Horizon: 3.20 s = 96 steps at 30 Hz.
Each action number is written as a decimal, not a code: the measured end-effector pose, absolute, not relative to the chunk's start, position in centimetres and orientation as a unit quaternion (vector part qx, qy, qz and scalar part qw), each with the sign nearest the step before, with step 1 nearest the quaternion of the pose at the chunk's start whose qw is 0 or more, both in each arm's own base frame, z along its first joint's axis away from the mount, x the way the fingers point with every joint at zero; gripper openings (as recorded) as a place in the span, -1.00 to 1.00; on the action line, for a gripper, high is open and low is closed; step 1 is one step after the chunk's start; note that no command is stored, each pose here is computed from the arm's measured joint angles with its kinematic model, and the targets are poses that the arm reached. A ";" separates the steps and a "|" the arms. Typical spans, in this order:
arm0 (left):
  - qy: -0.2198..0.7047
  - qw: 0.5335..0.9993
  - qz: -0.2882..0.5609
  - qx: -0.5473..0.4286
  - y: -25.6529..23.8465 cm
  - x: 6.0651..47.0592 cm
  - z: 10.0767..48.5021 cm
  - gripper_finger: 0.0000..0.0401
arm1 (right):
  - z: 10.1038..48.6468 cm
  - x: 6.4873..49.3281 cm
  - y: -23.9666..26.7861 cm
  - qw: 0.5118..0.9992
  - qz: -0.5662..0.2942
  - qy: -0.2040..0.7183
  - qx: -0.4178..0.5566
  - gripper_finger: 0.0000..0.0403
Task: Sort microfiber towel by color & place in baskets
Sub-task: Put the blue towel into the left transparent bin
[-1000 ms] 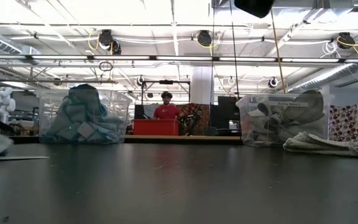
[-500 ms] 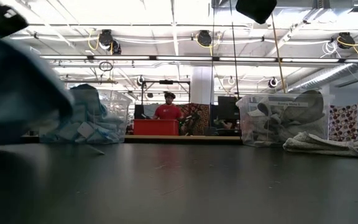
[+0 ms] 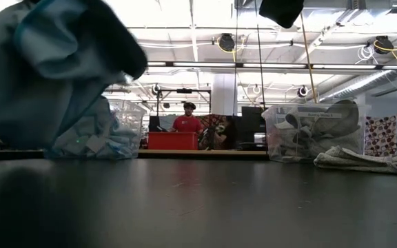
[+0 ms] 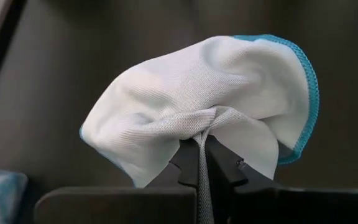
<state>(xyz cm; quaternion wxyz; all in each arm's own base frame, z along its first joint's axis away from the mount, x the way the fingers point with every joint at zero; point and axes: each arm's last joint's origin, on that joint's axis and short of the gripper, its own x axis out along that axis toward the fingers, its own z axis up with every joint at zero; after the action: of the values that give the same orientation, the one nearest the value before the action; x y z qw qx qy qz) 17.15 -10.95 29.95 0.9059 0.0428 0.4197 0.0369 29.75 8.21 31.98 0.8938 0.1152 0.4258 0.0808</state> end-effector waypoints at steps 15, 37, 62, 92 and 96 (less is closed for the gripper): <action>0.376 0.918 0.081 0.096 -8.0 18.5 34.7 -0.96 | 32.0 30.0 7.4 0.906 0.044 0.414 0.075 0.12; 0.301 0.923 0.199 0.135 -2.7 17.9 43.0 -0.96 | 32.0 30.0 7.0 0.914 0.005 0.404 0.038 0.12; 0.247 0.885 0.393 0.042 2.6 15.7 46.7 -0.96 | 32.7 30.8 4.3 0.923 -0.172 0.341 -0.051 0.12; 0.375 0.770 0.515 -0.027 12.9 16.5 40.2 -0.94 | 33.1 31.3 3.1 0.929 -0.201 0.311 -0.007 0.12; 0.398 0.763 0.508 -0.033 14.4 17.0 38.7 -0.94 | 33.0 31.3 3.2 0.928 -0.201 0.313 -0.007 0.12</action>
<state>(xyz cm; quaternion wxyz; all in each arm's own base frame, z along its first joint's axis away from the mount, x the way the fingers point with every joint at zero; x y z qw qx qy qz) 16.97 14.39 38.71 0.7629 -0.0328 0.3983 0.5081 31.30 3.15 33.04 0.9283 -0.0065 0.3126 -0.2012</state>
